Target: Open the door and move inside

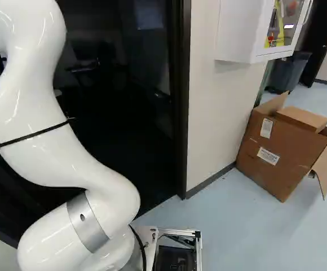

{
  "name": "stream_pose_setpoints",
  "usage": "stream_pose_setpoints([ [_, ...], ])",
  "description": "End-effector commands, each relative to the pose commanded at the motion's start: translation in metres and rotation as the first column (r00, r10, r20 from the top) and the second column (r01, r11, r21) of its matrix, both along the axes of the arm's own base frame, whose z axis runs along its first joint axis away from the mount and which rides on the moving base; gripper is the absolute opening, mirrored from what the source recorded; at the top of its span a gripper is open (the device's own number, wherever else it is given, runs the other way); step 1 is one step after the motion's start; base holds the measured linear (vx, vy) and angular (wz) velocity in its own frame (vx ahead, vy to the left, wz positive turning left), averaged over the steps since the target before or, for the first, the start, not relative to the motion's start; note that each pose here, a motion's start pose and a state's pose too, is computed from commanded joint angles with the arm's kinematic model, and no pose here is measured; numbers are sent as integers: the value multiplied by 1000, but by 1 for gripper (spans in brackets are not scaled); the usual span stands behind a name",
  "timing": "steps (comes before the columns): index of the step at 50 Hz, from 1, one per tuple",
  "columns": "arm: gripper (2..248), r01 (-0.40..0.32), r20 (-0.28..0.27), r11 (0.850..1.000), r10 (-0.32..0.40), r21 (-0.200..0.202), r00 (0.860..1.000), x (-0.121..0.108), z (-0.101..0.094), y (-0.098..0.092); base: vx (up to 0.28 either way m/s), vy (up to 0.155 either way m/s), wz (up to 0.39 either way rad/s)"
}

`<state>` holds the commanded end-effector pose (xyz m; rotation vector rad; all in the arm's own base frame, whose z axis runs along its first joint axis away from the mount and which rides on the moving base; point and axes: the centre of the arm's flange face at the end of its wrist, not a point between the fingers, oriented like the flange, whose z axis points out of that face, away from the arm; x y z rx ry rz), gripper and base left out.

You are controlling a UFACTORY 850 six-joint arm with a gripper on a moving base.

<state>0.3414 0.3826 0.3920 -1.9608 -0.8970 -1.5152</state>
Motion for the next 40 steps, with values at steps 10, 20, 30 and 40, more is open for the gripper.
stream_pose_setpoints([
  [10, 247, 32, -9, 999, -32, -1, 999, -2, 1, -19, 0, 0, 0],
  [20, 247, 56, -13, 998, -56, -4, 998, -5, 2, -37, 0, 0, 0],
  [30, 247, 77, -16, 997, -77, -8, 997, -8, 3, -54, 0, 0, 0],
  [40, 247, 100, -19, 995, -100, -11, 995, -11, 3, -72, 0, 0, 0],
])
